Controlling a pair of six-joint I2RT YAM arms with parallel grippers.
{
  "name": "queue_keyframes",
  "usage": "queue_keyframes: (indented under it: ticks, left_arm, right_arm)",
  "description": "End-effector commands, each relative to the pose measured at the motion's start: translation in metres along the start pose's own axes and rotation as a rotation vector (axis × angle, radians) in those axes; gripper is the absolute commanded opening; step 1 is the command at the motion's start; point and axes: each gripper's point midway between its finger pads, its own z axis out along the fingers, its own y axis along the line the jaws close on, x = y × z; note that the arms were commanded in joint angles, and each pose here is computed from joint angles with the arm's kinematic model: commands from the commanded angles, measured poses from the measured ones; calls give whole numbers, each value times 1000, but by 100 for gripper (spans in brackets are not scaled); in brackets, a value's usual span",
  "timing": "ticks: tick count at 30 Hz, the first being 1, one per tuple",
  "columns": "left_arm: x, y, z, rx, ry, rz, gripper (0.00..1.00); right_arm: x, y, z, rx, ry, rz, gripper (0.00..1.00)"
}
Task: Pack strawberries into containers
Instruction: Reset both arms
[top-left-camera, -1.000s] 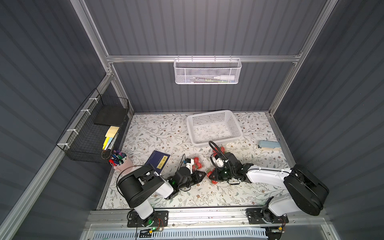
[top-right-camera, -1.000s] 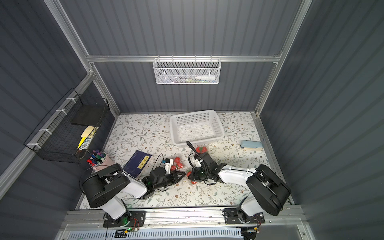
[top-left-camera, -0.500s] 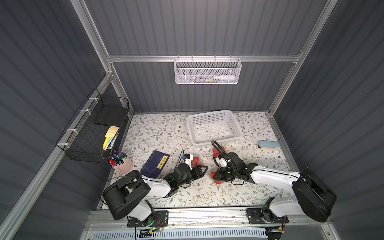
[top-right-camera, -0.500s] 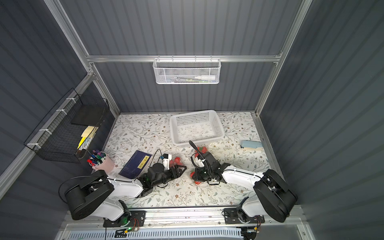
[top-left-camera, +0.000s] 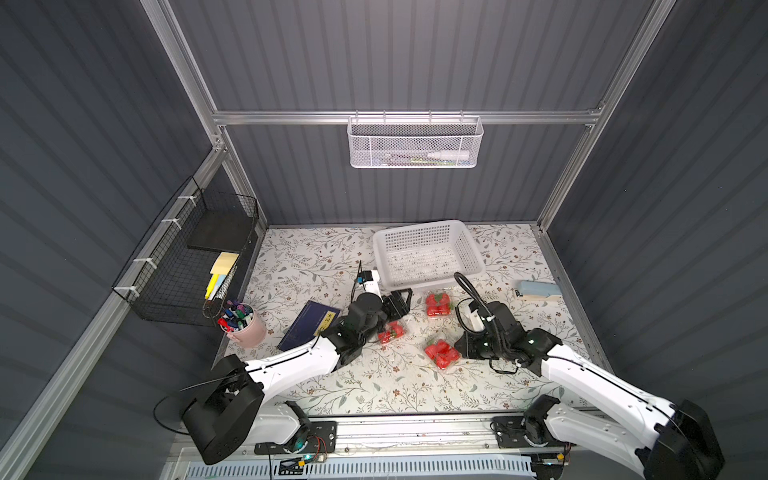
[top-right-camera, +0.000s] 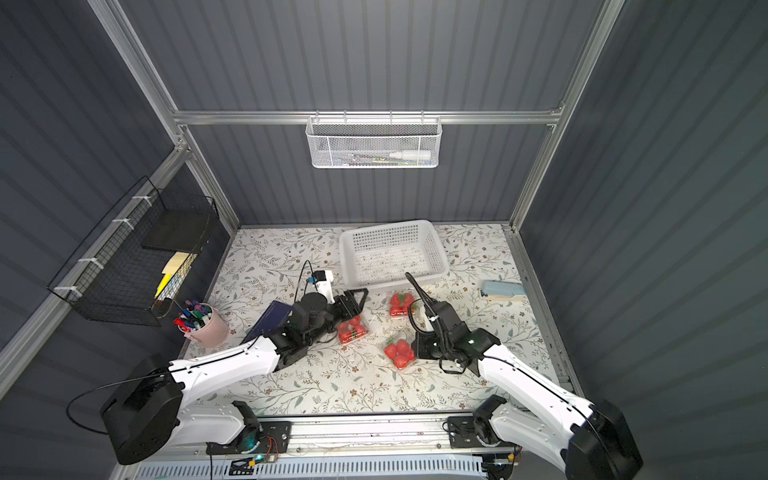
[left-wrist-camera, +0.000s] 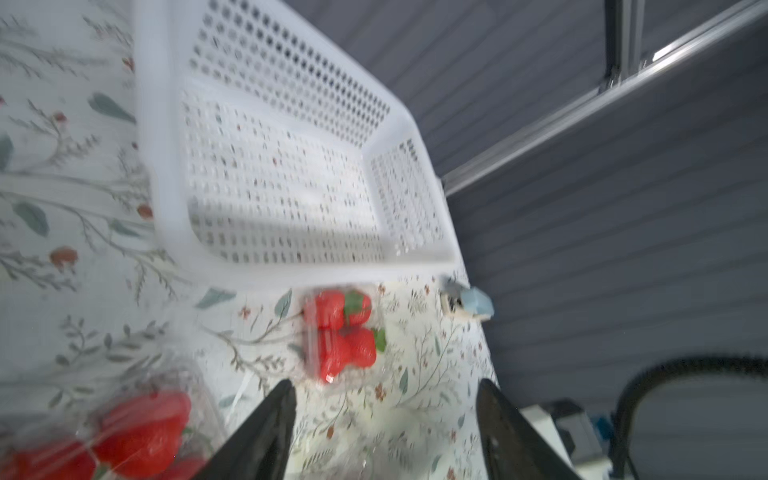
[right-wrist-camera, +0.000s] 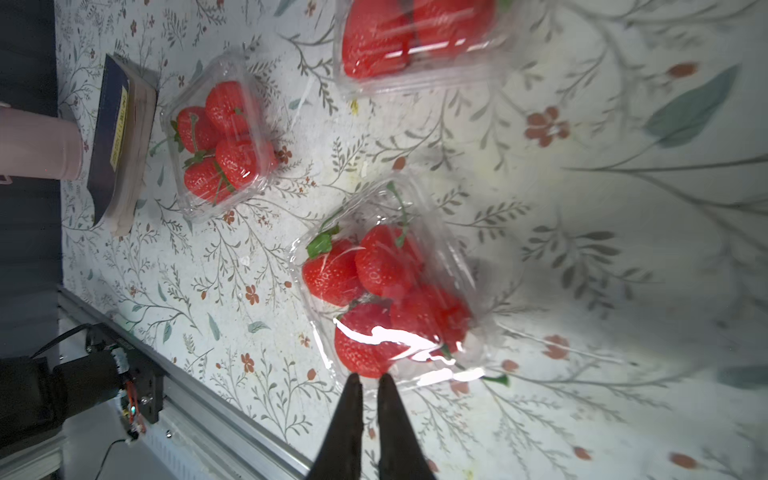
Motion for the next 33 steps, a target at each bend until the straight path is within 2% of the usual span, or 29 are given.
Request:
queue_keyframes:
  ticks: [1,2,3,4,5,7,9,12,15,17,19,22,24,26,28,29,31,33]
  left_arm:
    - [-76,10,-21,-183,-253,59,90]
    - [-96,11,-31,-234,-335,55,100]
    - [-119,13,-47,-299,-435,44,100]
    - [-138,16,-65,-359,-536,35,100]
    - [-152,22,-80,-416,-622,23,100]
    - [-169,47,-117,-567,-826,-29,100]
    - [-173,64,-131,-650,-917,-28,100]
    - [-175,75,-120,-730,-902,156,100]
    - [-172,105,-108,-819,-897,174,100]
    - [-172,127,-108,-853,-901,231,100]
    - [-182,155,-105,-822,-888,305,100]
    - [-204,147,-105,-708,-900,411,100]
    - [-208,152,-113,-695,-929,470,100]
    - [-209,172,-111,-693,-907,487,100]
    - [-208,178,-120,-647,-959,503,100]
    - [-210,180,-114,-637,-936,504,100]
    - [-213,166,-119,-554,-991,557,100]
    - [-218,176,-111,-595,-979,579,100]
  right_arm:
    - [-21,-35,-32,187,-123,-18,35]
    - [-31,-42,-41,230,-174,-20,53]
    - [-44,-50,-51,285,-241,-39,68]
    - [-57,-57,-61,342,-313,-60,95]
    - [-70,-63,-69,399,-377,-76,99]
    - [-96,-77,-85,529,-498,-109,99]
    - [-114,-92,-95,626,-585,-67,99]
    - [-134,-98,-90,678,-704,-95,99]
    - [-149,-109,-87,763,-813,-123,99]
    - [-151,-126,-84,873,-821,-107,99]
    - [-158,-139,-87,1011,-806,-97,99]
    - [-170,-152,-77,1072,-810,-115,99]
    - [-172,-164,-63,1021,-816,-87,99]
    - [-166,-182,-51,991,-807,-20,99]
    - [-174,-183,-46,980,-841,-65,99]
    - [-178,-181,-44,957,-857,-74,99]
    - [-186,-183,-43,923,-882,-63,99]
    - [-193,-191,-41,907,-877,-70,99]
